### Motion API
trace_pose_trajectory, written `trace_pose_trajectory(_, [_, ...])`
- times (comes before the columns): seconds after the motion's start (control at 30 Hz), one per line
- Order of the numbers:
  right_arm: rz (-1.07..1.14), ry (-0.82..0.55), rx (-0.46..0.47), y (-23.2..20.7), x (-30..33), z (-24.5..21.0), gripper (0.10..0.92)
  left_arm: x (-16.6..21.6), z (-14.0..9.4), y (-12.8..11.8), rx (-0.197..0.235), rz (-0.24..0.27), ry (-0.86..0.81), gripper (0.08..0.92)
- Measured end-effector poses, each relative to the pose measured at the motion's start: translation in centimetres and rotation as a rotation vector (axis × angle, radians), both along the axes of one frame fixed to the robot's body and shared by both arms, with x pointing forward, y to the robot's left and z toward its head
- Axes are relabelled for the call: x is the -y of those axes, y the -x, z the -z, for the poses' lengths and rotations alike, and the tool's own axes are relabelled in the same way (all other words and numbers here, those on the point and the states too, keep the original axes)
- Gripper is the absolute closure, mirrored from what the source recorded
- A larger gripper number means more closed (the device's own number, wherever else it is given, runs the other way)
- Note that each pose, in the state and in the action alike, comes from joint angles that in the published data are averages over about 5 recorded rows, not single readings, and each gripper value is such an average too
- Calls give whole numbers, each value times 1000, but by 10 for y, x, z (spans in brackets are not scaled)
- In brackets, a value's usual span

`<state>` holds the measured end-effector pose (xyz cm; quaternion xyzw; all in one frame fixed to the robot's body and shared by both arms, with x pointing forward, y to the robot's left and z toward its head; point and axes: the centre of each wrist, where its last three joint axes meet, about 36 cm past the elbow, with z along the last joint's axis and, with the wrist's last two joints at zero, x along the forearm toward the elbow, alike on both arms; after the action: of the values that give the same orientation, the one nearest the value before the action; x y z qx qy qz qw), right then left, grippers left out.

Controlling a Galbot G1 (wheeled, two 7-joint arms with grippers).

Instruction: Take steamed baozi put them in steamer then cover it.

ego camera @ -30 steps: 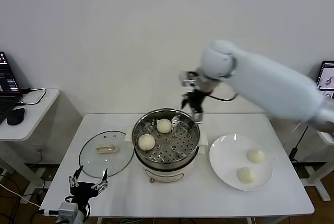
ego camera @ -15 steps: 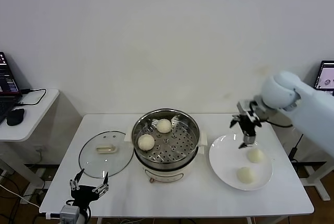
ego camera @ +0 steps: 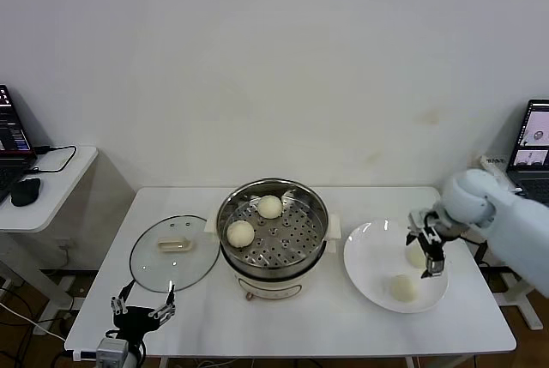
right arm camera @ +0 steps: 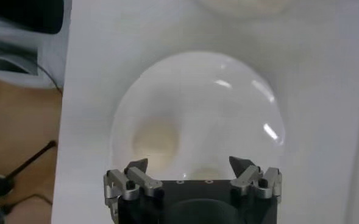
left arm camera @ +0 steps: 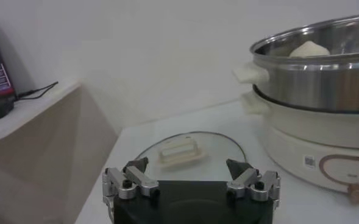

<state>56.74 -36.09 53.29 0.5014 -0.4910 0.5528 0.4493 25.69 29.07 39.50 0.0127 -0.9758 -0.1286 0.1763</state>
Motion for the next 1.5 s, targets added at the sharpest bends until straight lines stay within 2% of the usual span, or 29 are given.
trace_pose_trajectory(0.73, [14, -8, -48, 1, -6, 60, 200, -1, 5, -4, -8, -4, 1, 177])
trace_pose_trajectory(1.2, [30, -8, -63, 5, -5, 79, 200, 1, 5, -3, -10, -3, 3, 177])
trace_pose_trajectory(1.3, [36, -9, -59, 5, -4, 79, 225, 1, 5, -3, -10, -3, 4, 177])
trace_pose_trajectory(1.5, [46, -14, -57, 4, -3, 79, 341, 2, 4, -3, -8, -3, 4, 177])
